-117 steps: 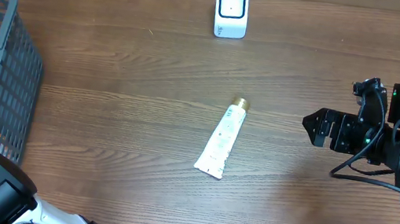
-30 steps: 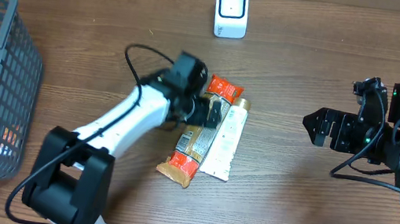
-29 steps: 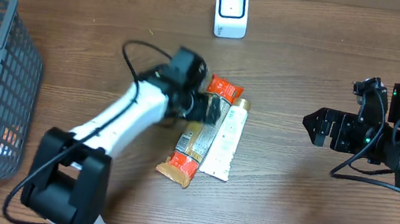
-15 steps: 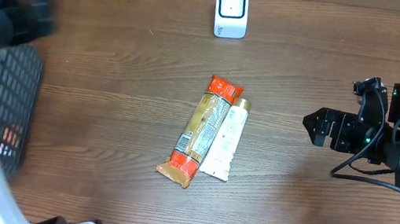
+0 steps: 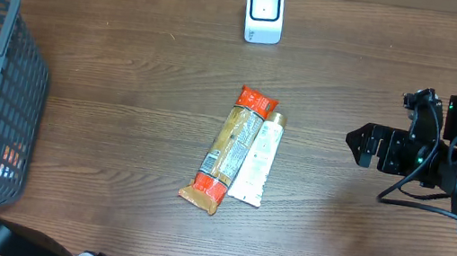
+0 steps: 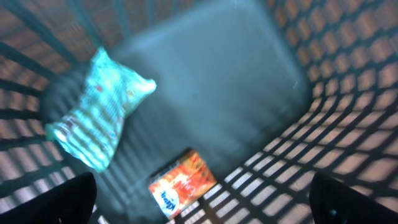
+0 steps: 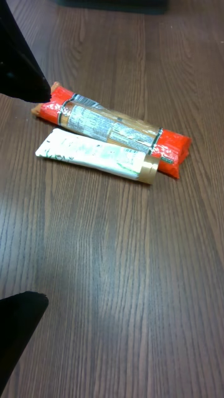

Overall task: Scan the item barcode
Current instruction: 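Reach the left gripper into the basket and grasp the orange packet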

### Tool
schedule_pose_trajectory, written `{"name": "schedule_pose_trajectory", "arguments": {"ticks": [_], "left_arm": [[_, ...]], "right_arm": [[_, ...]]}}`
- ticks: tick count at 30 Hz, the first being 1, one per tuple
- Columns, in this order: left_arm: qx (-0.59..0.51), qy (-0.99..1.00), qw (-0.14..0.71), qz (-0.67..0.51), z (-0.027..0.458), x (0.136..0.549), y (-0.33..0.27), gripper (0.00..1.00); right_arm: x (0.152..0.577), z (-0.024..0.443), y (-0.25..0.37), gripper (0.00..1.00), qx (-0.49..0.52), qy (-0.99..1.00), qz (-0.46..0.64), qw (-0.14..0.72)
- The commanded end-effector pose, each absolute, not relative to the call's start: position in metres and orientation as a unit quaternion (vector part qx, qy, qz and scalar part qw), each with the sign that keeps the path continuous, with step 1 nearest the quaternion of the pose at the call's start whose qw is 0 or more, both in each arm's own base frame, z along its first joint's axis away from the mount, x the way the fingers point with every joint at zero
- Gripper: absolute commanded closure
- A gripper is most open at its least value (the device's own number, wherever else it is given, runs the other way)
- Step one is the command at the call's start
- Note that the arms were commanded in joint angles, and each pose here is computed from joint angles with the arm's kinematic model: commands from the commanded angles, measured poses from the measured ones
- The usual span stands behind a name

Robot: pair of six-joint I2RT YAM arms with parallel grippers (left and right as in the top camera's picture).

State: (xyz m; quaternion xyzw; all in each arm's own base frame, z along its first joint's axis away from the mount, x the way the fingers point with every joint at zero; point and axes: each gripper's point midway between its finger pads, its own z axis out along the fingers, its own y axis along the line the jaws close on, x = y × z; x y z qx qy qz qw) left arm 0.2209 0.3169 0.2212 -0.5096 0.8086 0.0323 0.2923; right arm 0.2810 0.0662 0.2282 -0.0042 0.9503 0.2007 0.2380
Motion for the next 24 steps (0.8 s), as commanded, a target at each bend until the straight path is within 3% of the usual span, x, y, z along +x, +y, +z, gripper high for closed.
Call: {"name": "schedule_pose_trajectory", "arguments": {"ticks": [1,8,20,24], "left_arm": [[-0.446,0.846,0.293,0.024,0.193,0.234,0.311,0.00],[-0.448,0.859,0.247,0.003,0.148,0.237,0.319,0.00],[-0.471,0.877,0.068,-0.068,0.049,0.209,0.292,0.00],[-0.470,0.878,0.042,-0.082,0.028,0.206,0.289,0.06]], "right_arm": [[0.284,0.235,0.065,0.00,-0.003,0.948,0.198,0.249],[0.285,0.236,0.065,0.00,-0.004,0.947,0.198,0.252],[0.286,0.236,0.065,0.00,-0.004,0.947,0.198,0.253],[0.286,0.236,0.065,0.00,-0.004,0.947,0.198,0.253]]}}
